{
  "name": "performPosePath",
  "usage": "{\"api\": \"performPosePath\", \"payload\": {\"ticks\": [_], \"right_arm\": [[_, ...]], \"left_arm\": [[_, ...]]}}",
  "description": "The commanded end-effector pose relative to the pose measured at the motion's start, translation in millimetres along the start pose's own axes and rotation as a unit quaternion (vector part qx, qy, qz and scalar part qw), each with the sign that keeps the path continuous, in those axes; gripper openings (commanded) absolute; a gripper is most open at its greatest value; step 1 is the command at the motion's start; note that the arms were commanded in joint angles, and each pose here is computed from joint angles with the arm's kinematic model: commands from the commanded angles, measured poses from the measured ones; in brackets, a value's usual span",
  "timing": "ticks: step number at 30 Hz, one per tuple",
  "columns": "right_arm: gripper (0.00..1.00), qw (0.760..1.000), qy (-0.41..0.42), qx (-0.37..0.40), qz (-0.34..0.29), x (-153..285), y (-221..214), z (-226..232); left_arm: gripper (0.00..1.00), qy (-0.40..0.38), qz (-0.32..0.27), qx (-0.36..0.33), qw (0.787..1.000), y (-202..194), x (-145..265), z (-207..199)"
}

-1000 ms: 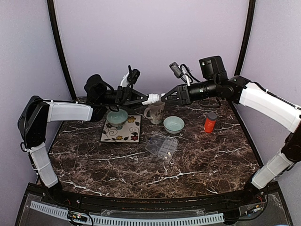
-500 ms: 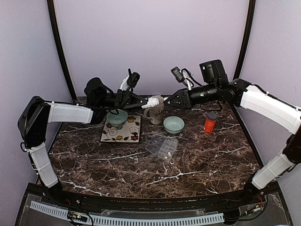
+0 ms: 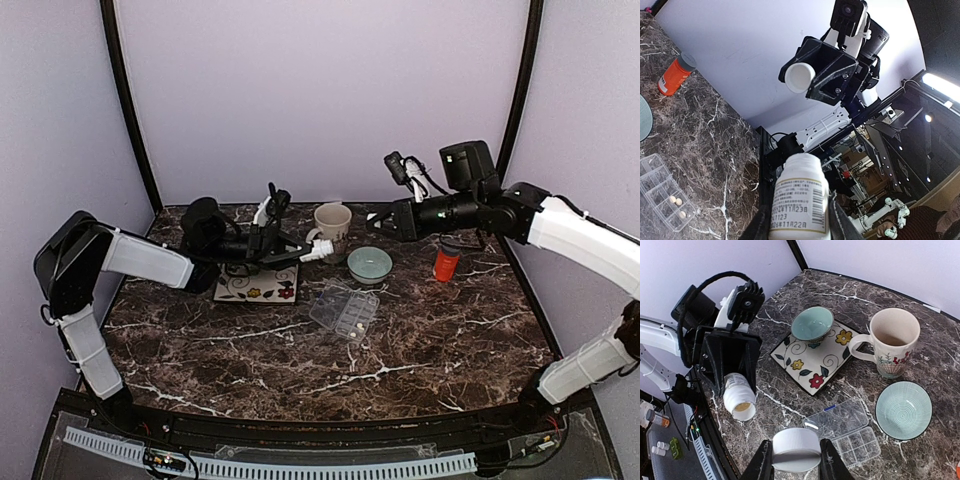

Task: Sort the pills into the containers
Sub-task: Pour the pill into the compartment of the pill container.

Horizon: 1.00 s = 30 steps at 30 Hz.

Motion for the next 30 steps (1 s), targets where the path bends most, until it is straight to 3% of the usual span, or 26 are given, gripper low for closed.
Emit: {"api": "performPosePath", "payload": {"ticks": [1, 13, 30], "right_arm": [[0.02, 0.998, -0.05, -0.007, -0.023, 9.8, -0.4, -6.0], [0.02, 0.993, -0.114, -0.032, -0.028, 23.9, -27.2, -12.5], [0.01, 0.98, -0.189, -0.06, -0.027, 36.0, -58.0, -22.1]], "left_arm": [[0.0, -0.012, -0.027, -0.061, 0.998, -9.3, -0.8, -19.8], [0.0, 0.007, -0.062, -0.042, 0.997, -60.2, -16.5, 2.5], [0.0, 0.042, -0.133, -0.036, 0.99, -99.8, -22.9, 35.4]]}}
Point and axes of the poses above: each gripper's point midway between its finger pads, its own x axis back along the fingers, its own z axis along the line the jaws close on, y = z × x, the point moved 8 cm from there along x, back along the fingers, and after that the axes turned 15 degrees about x, right-handed, at the moved point
